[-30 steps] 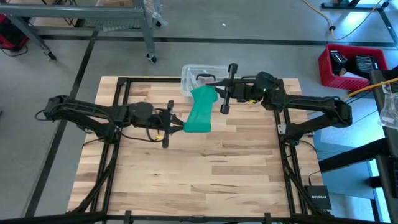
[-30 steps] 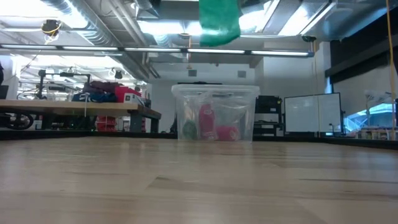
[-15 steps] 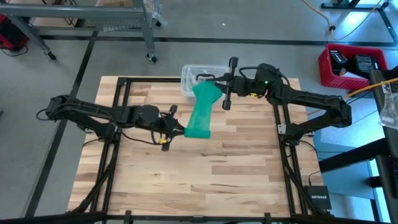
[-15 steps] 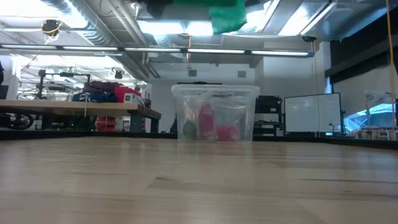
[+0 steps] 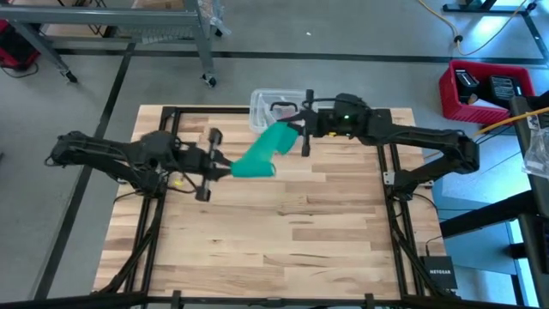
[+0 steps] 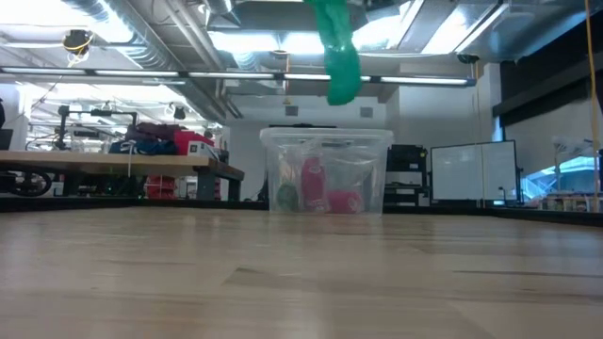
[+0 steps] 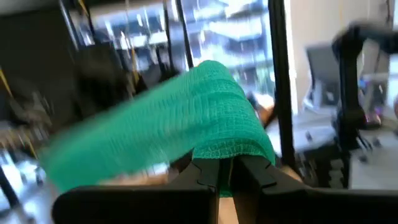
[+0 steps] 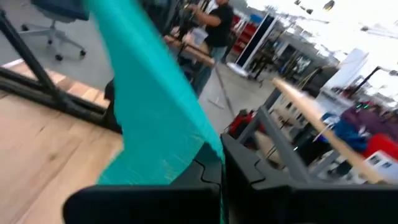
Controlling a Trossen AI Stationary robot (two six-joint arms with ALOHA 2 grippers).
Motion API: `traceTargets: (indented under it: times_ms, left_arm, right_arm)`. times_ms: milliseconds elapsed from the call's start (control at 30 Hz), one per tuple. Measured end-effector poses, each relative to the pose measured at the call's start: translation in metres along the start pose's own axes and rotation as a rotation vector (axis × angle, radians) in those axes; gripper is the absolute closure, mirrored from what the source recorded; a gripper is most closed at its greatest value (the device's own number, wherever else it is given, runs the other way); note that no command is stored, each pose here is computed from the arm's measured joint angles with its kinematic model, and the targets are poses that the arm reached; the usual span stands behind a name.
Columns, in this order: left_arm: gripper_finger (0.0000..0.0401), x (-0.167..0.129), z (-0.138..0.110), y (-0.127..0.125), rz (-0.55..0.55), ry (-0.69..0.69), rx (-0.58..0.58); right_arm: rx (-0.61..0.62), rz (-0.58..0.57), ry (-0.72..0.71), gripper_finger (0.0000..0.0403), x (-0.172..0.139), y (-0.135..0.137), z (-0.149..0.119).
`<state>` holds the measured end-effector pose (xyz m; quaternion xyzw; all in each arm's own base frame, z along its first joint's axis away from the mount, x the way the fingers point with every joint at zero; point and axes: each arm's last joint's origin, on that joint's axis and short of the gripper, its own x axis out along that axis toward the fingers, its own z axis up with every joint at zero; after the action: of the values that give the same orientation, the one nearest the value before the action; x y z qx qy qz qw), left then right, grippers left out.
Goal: Roll bandage
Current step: Roll the green bandage
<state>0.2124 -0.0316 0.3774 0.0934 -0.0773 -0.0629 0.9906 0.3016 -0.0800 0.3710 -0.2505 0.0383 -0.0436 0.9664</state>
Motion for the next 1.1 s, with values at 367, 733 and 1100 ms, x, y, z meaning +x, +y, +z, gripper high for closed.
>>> traceTargets:
  times_ms: [367, 733, 1100]
  left_arm:
    - [0.0388, -0.041, 0.033, 0.025, 0.316, -0.137, 0.092]
    - [0.0388, -0.028, 0.011, 0.039, 0.404, 0.036, 0.140]
    - [0.0388, -0.005, -0.006, 0.041, 0.397, 0.097, 0.161]
  right_arm:
    - [0.126, 0.108, 0.085, 0.0400, 0.026, 0.013, -0.028]
    - [0.422, 0.158, 0.073, 0.0388, 0.026, 0.015, -0.027]
    - [0.519, 0.187, 0.090, 0.0214, 0.029, 0.017, -0.031]
